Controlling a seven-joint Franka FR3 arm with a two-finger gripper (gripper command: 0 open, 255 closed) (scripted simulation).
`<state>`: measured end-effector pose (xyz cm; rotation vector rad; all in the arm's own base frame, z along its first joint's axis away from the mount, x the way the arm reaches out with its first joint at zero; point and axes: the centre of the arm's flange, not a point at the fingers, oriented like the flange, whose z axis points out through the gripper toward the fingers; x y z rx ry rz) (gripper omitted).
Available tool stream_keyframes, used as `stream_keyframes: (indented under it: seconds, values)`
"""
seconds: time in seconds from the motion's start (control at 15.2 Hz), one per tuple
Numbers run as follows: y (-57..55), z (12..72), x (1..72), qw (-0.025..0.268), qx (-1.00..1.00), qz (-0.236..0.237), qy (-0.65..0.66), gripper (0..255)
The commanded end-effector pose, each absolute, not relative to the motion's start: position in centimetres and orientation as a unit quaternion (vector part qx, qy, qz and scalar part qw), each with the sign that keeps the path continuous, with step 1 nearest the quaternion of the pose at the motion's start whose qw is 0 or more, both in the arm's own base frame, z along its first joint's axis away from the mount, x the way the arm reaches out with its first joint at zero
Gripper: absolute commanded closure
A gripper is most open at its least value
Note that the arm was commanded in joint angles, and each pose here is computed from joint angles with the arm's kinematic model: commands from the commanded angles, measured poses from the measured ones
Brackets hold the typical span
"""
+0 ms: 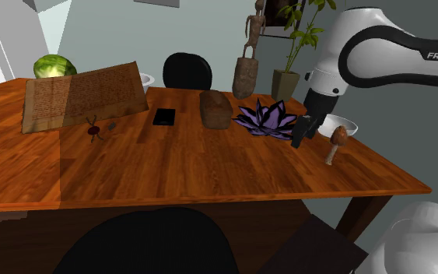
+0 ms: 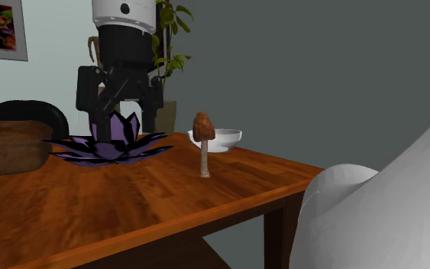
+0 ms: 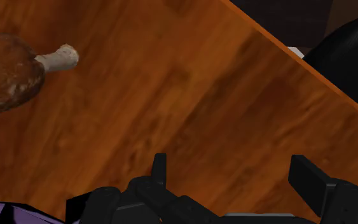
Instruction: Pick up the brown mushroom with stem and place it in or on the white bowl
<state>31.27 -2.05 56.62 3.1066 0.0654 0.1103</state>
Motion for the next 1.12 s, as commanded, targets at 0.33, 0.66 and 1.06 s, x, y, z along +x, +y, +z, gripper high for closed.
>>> stream_keyframes:
  seconds: [0.33,0.66,1.06]
  values:
    - [-9.3,58.1,27.6,-0.029,0.997,0.072,0.023,0]
    - [-16.7,58.6,24.0,-0.073,0.991,0.108,0.024,0]
    - [-22.8,57.9,21.1,-0.110,0.984,0.137,0.026,0]
